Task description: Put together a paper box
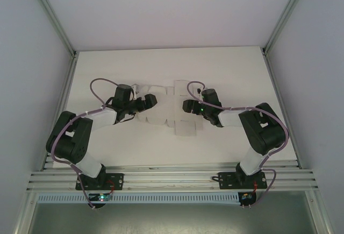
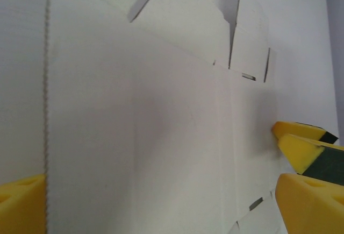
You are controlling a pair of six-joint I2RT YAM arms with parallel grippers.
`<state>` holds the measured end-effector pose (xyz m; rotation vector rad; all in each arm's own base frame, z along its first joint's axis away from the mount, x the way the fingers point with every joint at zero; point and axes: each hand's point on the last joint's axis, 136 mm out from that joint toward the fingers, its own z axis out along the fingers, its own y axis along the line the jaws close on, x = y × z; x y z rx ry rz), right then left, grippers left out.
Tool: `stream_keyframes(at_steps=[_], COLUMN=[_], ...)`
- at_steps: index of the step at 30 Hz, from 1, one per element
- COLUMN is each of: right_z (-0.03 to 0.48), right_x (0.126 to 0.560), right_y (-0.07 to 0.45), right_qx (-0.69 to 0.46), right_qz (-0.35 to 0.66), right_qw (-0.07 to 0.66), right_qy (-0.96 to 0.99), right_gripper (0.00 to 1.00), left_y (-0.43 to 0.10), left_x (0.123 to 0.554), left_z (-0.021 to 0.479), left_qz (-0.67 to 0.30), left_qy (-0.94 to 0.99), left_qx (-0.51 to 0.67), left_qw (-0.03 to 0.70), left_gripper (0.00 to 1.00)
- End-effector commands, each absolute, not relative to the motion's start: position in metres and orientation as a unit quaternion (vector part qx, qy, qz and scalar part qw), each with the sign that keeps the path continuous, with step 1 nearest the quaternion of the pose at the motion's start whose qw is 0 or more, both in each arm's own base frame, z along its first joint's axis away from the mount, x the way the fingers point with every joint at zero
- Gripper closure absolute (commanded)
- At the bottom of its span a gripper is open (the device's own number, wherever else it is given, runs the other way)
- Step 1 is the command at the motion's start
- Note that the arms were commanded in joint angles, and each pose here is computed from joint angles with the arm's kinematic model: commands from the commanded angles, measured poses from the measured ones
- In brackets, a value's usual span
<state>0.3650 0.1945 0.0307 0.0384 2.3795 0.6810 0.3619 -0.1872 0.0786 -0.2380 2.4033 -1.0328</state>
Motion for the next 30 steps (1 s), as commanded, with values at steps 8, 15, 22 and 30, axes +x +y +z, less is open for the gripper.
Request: stream_keyframes(at_steps=[8, 15, 22, 30], right_z=[-0.042, -0.026, 0.066, 0.176], right_x=[0.305, 0.311, 0.334, 0.321], right_y=[0.175, 0.177, 0.184, 0.153], right_qx=[0.045, 0.034, -0.023, 0.002], right_qz=[0.23, 0.247, 0.274, 0.323], right_qw=[0.187, 0.207, 0.299, 0.413], right_qy=[0.954, 0.946, 0.914, 0.851], right_gripper=[0.21, 0.19, 0.1, 0.02], left_y=[-0.211, -0.204, -0.204, -0.197], left_x=[0.362, 0.359, 0.354, 0.332], left_z=[0.097, 0.104, 0.129, 0.199], left_qz=[-0.453, -0.432, -0.439, -0.464], left_qy=[0.848, 0.855, 0.841, 0.794], left_qx=[-0.061, -0.055, -0.026, 0.001], left_qw=[0.267, 0.282, 0.315, 0.393], left_gripper=[0.35, 0.88, 1.0, 1.0])
